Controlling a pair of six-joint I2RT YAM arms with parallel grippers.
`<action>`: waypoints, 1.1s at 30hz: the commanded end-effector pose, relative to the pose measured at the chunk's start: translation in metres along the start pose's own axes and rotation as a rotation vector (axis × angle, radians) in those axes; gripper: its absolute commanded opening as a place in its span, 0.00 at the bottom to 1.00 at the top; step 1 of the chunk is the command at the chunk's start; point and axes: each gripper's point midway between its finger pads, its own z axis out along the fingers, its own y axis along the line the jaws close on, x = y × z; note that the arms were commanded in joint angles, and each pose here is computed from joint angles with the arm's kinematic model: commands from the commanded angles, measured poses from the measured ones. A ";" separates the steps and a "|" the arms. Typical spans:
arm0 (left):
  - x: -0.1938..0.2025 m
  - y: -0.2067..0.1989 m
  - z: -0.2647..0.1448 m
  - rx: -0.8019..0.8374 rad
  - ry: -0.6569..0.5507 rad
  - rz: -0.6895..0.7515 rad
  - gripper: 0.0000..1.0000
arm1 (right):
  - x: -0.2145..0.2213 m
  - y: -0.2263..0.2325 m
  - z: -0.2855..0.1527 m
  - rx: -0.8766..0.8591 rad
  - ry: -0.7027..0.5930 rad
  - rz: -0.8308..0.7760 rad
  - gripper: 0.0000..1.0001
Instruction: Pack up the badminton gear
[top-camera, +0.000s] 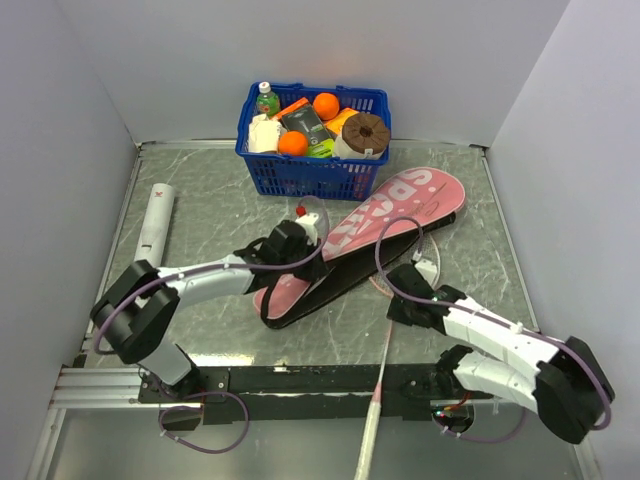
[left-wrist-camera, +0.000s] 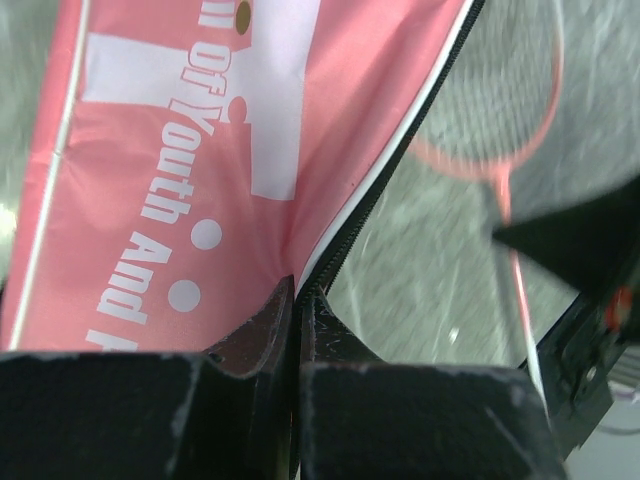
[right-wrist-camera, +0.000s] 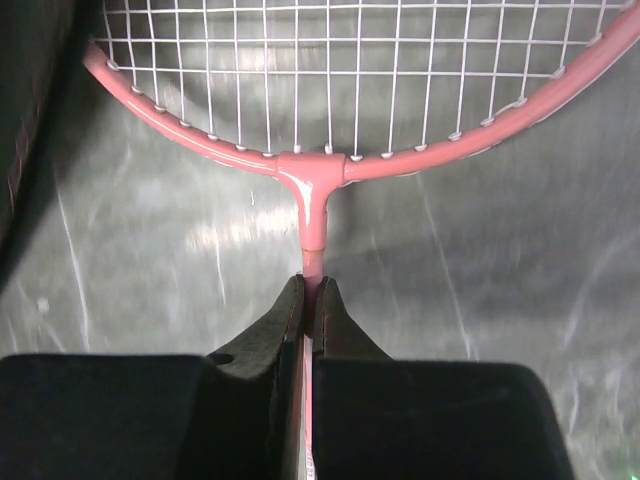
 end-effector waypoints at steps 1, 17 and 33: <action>-0.050 -0.020 0.010 0.052 -0.108 0.014 0.01 | 0.025 -0.009 -0.022 0.012 0.051 -0.010 0.00; -0.082 0.009 0.043 -0.102 -0.126 0.052 0.01 | 0.086 -0.010 -0.095 -0.115 0.286 -0.276 0.00; -0.089 0.055 0.038 -0.230 -0.139 0.025 0.01 | 0.105 -0.013 -0.180 -0.316 0.438 -0.504 0.00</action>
